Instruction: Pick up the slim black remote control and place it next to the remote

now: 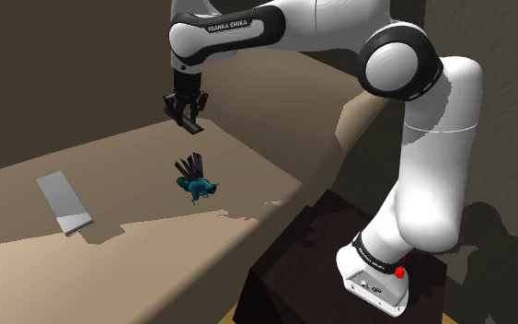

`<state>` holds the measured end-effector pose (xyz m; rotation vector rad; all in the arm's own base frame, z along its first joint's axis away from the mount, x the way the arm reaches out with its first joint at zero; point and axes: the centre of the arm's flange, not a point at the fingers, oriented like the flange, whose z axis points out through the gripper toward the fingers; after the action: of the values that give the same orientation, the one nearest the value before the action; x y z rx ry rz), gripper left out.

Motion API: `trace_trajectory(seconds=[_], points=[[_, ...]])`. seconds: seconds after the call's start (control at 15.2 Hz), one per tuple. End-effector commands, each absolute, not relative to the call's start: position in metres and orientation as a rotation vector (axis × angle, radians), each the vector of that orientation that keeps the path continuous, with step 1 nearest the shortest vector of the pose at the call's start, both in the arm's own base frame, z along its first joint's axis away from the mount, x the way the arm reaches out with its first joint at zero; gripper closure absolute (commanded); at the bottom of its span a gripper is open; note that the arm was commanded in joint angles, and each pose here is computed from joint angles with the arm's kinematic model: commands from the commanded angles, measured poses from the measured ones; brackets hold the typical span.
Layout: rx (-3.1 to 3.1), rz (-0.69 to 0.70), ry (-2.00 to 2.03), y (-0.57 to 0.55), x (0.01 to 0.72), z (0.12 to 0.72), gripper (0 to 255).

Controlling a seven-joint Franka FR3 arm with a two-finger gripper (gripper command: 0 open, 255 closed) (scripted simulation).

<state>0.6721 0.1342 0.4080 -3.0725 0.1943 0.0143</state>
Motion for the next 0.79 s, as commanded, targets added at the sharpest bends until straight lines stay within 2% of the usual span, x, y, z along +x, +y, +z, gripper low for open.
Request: trace_trajectory(seconds=[0.0, 0.73], points=[[-3.072, 0.014, 0.196, 0.158, 0.681, 0.41, 255], [-3.072, 0.014, 0.196, 0.293, 0.727, 0.416, 255]])
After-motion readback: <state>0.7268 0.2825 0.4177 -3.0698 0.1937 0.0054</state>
